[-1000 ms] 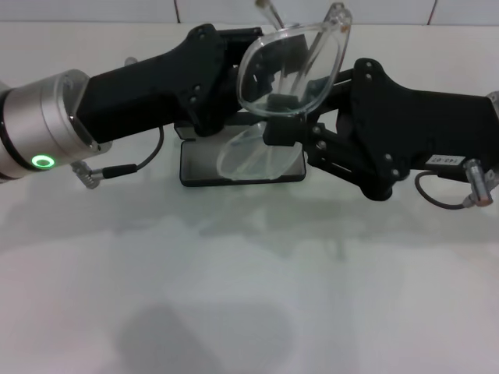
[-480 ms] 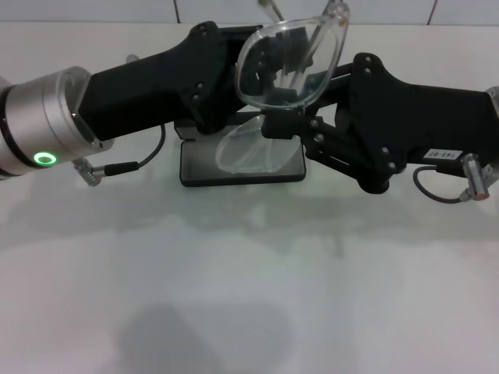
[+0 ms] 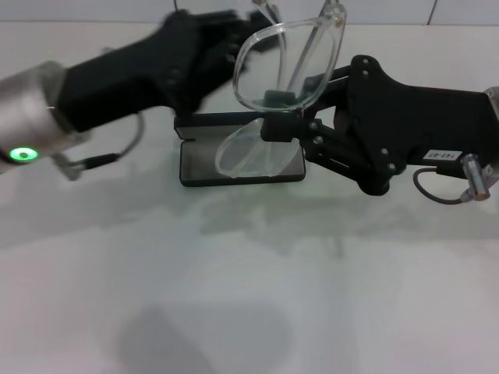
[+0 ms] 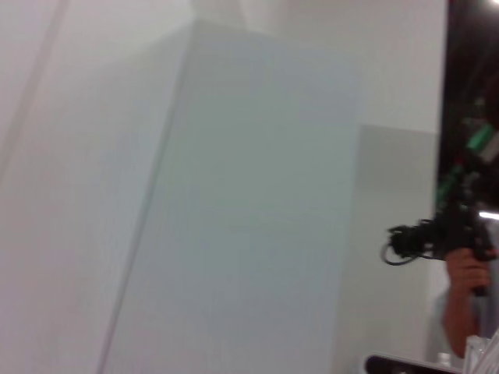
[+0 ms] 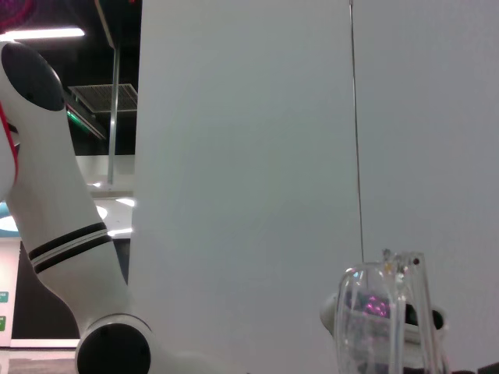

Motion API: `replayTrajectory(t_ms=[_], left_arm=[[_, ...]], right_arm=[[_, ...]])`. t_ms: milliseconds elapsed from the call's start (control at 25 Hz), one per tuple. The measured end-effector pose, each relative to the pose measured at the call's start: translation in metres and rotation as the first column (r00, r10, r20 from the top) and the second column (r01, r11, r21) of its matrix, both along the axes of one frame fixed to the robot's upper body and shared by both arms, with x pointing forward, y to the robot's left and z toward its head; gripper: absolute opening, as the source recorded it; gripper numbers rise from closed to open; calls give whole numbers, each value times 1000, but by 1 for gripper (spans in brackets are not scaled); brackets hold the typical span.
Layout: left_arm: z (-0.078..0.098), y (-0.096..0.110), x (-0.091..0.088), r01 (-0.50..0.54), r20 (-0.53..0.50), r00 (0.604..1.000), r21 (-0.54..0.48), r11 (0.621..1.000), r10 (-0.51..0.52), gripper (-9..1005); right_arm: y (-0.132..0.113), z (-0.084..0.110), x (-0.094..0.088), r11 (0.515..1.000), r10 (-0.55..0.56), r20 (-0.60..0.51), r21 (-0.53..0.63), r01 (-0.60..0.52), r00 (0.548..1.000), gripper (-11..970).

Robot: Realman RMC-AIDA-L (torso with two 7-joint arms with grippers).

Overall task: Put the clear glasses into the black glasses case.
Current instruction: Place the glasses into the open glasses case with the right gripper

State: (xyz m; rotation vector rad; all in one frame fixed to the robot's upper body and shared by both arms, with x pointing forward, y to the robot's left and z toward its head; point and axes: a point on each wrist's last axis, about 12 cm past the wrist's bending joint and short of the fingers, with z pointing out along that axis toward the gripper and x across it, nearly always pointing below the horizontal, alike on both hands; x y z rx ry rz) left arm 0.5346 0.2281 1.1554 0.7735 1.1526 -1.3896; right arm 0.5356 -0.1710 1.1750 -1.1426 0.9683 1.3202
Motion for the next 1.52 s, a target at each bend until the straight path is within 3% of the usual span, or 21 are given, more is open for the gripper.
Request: replayTrajectory(t_ms=[200,320,400,520,680,880,1000,1120,1240,1520], left_arm=[[-9,32,-6,-81,-31,996,58,995,83,110],[-17,51,-16,-100,-51,993,140,985,108,110],[-23,60,-24,-99,-55,992,212,972,113,109],[-30,66,-36,-79,-55,993,319,944,101,109],[-38,63,-45,-61,-65,994,377,924,93,109],[-43,59,-48,-56,-73,993,382,923,90,109],[-44,58,-48,-52,-76,993,382,923,88,109],[-45,58,-49,-47,-80,993,388,920,85,110],[-46,58,-49,-45,-83,993,391,919,84,110],[-47,58,-51,-43,-87,993,392,919,84,110]], right_arm=[[-9,1,9,997,-43,-48,-66,40,998,100],[-14,7,22,979,-78,-96,-198,58,992,100],[-12,14,35,937,-109,-113,-343,65,988,100],[0,26,51,837,-142,-97,-544,67,985,100],[22,41,73,637,-183,-75,-768,60,980,100],[51,54,91,431,-206,-21,-900,71,978,100],[67,52,96,304,-195,2,-951,62,981,100],[79,52,99,221,-170,29,-973,67,985,100],[93,53,101,183,-146,53,-980,80,988,99],[106,41,103,173,-133,108,-976,131,985,99]])
